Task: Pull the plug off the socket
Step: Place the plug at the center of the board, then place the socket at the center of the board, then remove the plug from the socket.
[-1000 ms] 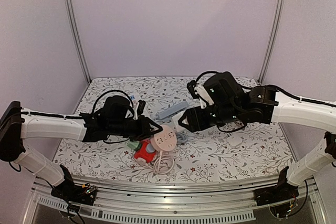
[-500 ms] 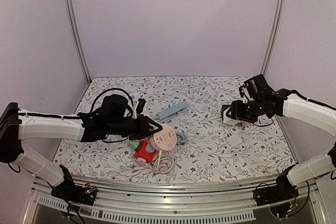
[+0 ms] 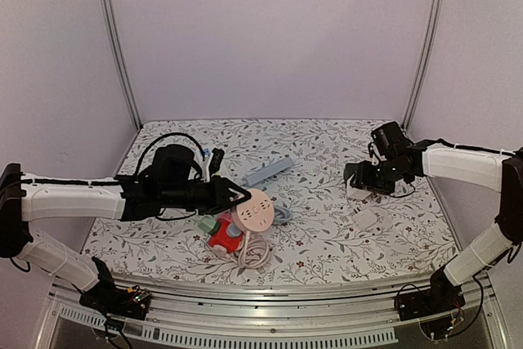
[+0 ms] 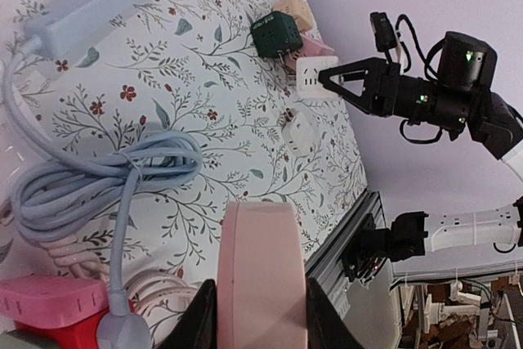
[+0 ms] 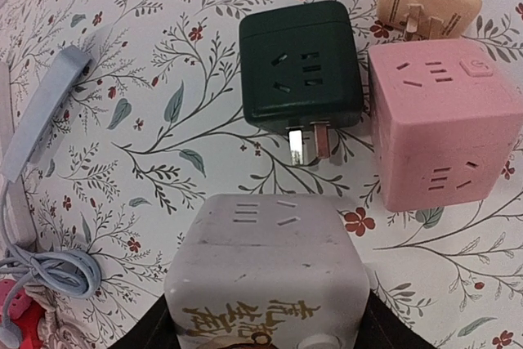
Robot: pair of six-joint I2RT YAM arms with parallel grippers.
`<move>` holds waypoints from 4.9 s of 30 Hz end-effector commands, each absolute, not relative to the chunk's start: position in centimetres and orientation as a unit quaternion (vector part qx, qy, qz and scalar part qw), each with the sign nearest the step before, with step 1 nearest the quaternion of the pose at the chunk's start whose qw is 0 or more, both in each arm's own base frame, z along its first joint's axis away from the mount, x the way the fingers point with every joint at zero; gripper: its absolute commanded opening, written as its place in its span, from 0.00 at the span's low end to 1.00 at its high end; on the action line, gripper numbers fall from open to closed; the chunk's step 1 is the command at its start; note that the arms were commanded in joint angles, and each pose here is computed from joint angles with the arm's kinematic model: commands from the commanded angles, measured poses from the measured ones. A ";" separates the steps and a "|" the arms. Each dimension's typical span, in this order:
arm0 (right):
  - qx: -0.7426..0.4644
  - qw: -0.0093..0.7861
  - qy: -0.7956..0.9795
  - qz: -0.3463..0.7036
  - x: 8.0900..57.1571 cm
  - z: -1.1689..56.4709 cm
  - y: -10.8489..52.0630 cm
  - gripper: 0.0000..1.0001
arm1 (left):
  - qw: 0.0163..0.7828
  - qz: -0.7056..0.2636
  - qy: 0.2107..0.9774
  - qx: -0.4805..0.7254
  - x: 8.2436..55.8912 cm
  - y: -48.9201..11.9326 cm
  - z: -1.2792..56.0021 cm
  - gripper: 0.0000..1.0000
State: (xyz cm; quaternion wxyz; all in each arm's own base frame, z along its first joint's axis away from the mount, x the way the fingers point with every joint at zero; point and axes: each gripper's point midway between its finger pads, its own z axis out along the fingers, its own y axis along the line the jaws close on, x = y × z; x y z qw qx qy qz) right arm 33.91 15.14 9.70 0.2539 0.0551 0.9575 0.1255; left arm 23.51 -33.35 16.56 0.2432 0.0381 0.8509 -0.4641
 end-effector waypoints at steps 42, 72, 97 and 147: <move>0.068 0.302 0.948 0.079 34.8 13.2 12.5 0.97 | 0.209 -0.501 0.827 0.142 22.1 -42.1 17.9 0.11; 0.071 0.350 0.930 0.093 31.0 18.5 10.6 0.98 | 0.138 -0.407 0.881 0.196 20.8 -49.3 9.3 0.66; 0.009 0.325 0.923 0.204 28.8 20.7 16.4 0.95 | 0.282 -0.345 0.891 0.084 24.8 -33.6 17.7 0.85; -0.068 0.124 0.942 0.305 23.9 8.6 48.3 0.61 | 0.196 -0.426 0.883 -0.034 21.1 -24.9 8.9 0.95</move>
